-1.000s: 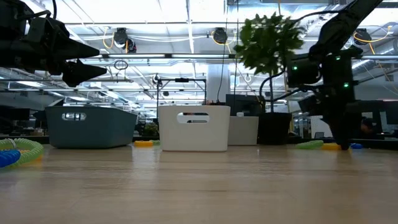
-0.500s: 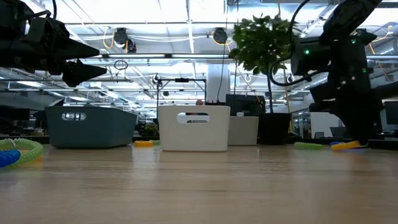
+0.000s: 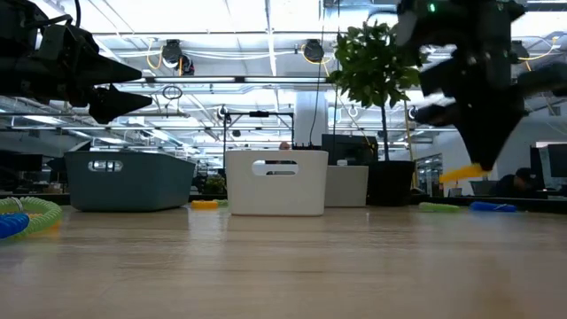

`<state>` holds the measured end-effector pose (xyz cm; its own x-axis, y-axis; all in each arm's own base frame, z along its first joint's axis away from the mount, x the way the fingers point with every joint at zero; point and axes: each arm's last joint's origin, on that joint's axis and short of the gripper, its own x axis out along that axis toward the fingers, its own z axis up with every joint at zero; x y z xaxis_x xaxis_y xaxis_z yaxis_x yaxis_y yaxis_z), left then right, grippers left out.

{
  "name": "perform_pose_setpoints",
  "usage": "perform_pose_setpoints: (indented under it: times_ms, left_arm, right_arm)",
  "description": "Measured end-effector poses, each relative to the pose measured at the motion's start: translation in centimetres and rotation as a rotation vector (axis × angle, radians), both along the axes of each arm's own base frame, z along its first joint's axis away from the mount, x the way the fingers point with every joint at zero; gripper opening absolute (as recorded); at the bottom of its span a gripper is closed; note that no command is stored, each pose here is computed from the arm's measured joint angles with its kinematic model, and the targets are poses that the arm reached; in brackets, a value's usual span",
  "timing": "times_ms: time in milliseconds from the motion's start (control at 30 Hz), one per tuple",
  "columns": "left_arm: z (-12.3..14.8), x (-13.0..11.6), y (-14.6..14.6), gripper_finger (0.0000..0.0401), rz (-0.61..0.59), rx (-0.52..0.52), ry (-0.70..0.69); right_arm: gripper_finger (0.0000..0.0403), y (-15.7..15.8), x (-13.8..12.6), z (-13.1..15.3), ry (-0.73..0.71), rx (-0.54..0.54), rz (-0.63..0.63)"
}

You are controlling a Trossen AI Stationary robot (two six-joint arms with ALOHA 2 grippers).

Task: Sort spring keychains
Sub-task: Put the yellow spring keychain into the gray bin

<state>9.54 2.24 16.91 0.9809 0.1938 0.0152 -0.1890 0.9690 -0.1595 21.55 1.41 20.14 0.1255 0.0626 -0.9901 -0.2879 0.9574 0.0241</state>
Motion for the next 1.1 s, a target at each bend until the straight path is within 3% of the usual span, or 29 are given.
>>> perform_pose_setpoints:
  times_ms: [667, 833, 1100]
  left_arm:
    - [0.0, 0.0, 0.0, 0.0379, 0.000, 0.000, 0.000]
    - [0.0, 0.0, 0.0, 0.0379, 0.000, 0.000, 0.001]
    - [0.0, 0.0, 0.0, 0.0379, 0.000, 0.000, 0.000]
  right_arm:
    - [0.0000, 6.8, 9.1, 6.4, -0.068, 0.097, -0.250]
    - [0.0000, 8.6, 11.5, 6.8, -0.096, 0.110, -0.223]
    - [0.0000, 8.6, 16.0, 7.5, -0.174, 0.076, -0.036]
